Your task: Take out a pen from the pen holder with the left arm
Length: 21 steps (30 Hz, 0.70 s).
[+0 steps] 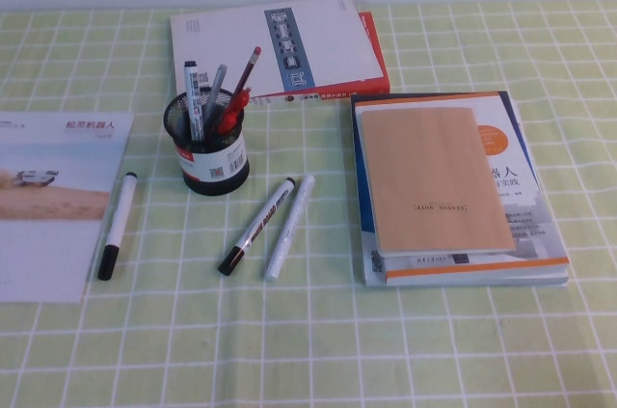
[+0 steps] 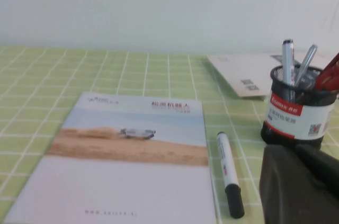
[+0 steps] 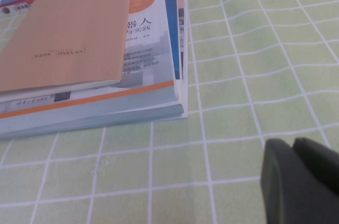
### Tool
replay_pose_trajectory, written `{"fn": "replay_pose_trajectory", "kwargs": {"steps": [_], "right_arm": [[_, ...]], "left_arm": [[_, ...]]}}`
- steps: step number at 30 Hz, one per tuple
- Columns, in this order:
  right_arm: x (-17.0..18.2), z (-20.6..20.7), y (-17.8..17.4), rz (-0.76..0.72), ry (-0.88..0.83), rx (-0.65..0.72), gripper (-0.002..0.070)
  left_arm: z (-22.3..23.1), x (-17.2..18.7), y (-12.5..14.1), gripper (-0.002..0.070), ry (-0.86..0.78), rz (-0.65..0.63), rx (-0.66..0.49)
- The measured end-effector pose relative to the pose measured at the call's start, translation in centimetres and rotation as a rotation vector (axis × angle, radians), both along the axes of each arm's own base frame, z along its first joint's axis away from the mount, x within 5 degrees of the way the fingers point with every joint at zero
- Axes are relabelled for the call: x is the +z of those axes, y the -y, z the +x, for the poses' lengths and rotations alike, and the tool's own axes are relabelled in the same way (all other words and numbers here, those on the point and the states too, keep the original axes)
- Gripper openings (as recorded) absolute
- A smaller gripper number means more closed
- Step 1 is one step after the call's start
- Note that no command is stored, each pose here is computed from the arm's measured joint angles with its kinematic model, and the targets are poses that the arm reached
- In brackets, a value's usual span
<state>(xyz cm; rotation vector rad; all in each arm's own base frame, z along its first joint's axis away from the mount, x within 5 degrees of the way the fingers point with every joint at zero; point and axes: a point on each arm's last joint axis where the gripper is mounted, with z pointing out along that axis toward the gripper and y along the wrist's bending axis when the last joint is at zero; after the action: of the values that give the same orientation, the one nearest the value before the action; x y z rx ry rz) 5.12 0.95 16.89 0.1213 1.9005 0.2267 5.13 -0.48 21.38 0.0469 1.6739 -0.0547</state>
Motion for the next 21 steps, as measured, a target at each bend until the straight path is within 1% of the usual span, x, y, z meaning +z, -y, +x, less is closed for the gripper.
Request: {"fn": "replay_pose_trajectory", "kwargs": {"steps": [4,10,13,18,21], "right_arm": [[0.0,0.0,0.0,0.000,0.000,0.000,-0.0013],[0.0,0.0,0.0,0.000,0.000,0.000,-0.0012],[0.0,0.0,0.0,0.000,0.000,0.000,-0.0013],[0.0,0.0,0.0,0.000,0.000,0.000,-0.0013],[0.0,0.0,0.0,0.000,0.000,0.000,-0.0013]], "left_arm": [[0.4,-2.0,-0.1,0.0000,0.000,-0.021,0.009],[0.5,-2.5,-0.1,0.0000,-0.006,-0.011,0.012],[0.4,-2.9,-0.1,0.0000,-0.049,0.010,0.007],[0.1,-4.1,0.0,0.0000,-0.182,0.049,-0.005],[0.1,-4.2,0.0,0.0000,-0.197,0.054,-0.006]]}}
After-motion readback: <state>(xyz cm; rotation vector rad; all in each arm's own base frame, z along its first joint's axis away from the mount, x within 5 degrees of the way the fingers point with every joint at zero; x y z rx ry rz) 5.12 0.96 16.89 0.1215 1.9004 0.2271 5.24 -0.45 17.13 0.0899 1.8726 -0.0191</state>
